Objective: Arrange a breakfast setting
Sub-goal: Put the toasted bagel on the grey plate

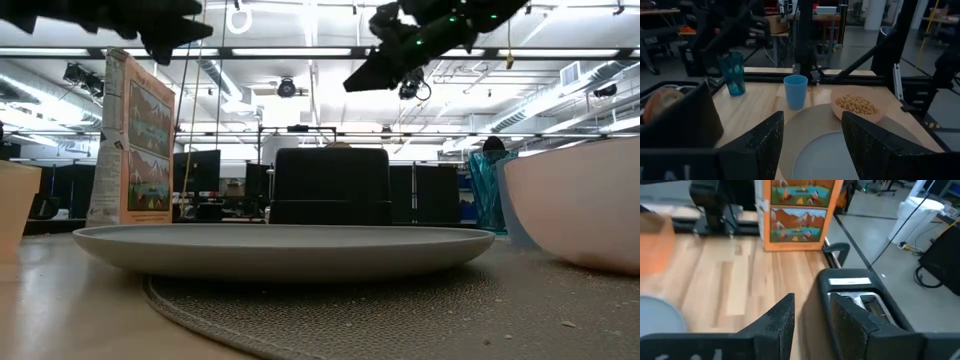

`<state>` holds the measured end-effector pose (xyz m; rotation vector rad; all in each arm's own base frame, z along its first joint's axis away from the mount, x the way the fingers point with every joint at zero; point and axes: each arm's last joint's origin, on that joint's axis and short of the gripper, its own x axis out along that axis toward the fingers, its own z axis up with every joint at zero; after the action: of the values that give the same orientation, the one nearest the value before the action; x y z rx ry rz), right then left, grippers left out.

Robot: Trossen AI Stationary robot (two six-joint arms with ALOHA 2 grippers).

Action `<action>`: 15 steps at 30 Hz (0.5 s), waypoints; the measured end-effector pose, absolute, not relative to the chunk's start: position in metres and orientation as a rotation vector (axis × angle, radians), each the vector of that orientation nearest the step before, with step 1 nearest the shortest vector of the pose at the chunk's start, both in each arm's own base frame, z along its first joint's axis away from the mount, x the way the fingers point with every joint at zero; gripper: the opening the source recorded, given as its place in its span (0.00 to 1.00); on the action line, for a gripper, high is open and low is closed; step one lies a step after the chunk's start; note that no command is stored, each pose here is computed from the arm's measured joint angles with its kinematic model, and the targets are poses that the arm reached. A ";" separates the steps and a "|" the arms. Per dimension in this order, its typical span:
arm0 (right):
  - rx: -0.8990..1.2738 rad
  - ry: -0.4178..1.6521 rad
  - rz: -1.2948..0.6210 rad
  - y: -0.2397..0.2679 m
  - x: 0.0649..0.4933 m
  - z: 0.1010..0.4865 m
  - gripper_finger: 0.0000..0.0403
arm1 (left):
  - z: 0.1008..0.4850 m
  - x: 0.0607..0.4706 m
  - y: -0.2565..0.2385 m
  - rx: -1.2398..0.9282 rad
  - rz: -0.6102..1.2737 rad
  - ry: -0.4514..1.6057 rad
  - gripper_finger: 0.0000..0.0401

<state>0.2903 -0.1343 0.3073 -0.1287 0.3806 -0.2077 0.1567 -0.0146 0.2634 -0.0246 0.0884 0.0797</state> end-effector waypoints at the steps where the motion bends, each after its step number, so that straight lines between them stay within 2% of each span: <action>1: -0.137 0.397 -0.208 -0.139 0.293 0.310 0.33 | 0.259 0.157 -0.015 -0.027 0.084 0.084 0.52; 9: -0.215 0.548 -0.220 -0.182 0.309 0.320 0.37 | 0.236 0.156 -0.012 -0.034 0.179 0.041 0.52; 15: -0.233 0.651 -0.226 -0.214 0.320 0.312 0.37 | 0.223 0.154 -0.011 -0.002 0.183 0.028 0.52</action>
<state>0.3203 -0.2140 0.3120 -0.2329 0.6506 -0.2265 0.1540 -0.0114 0.2226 -0.0018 0.0276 0.1828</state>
